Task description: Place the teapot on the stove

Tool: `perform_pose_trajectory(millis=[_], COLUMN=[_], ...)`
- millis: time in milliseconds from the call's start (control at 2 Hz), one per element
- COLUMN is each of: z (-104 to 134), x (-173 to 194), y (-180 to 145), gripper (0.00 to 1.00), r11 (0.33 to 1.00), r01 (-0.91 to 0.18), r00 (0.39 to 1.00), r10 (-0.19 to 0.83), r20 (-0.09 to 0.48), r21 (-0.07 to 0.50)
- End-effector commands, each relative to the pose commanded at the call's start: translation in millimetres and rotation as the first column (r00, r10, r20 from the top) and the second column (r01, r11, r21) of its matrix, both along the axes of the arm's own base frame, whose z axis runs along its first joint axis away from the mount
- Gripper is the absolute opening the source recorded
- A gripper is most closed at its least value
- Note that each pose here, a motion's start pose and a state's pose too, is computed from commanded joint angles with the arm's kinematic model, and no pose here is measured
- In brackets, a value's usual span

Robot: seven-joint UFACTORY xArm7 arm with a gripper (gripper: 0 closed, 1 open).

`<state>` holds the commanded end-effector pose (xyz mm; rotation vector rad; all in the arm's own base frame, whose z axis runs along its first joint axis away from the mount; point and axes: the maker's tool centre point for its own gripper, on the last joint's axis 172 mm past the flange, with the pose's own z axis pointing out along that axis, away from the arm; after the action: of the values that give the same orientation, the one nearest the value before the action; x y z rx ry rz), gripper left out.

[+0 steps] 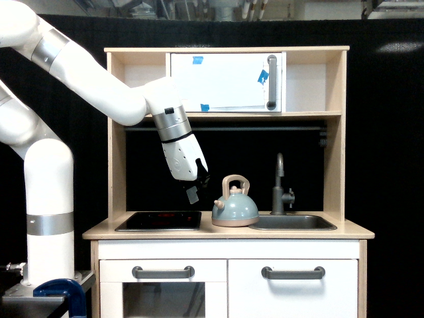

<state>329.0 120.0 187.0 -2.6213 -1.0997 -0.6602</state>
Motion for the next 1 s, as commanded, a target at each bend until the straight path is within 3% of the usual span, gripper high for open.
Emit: perform_pose_trajectory(millis=[500,1000], z=[9,5], x=[40,23], y=[42,54], gripper=[1.0,1.0], r11=[0.98,0.977], r01=[-0.184,-0.208], r00=[0.983,0.978], r10=[0.184,0.209], r20=[-0.003,0.021], r21=[-0.07,-0.045])
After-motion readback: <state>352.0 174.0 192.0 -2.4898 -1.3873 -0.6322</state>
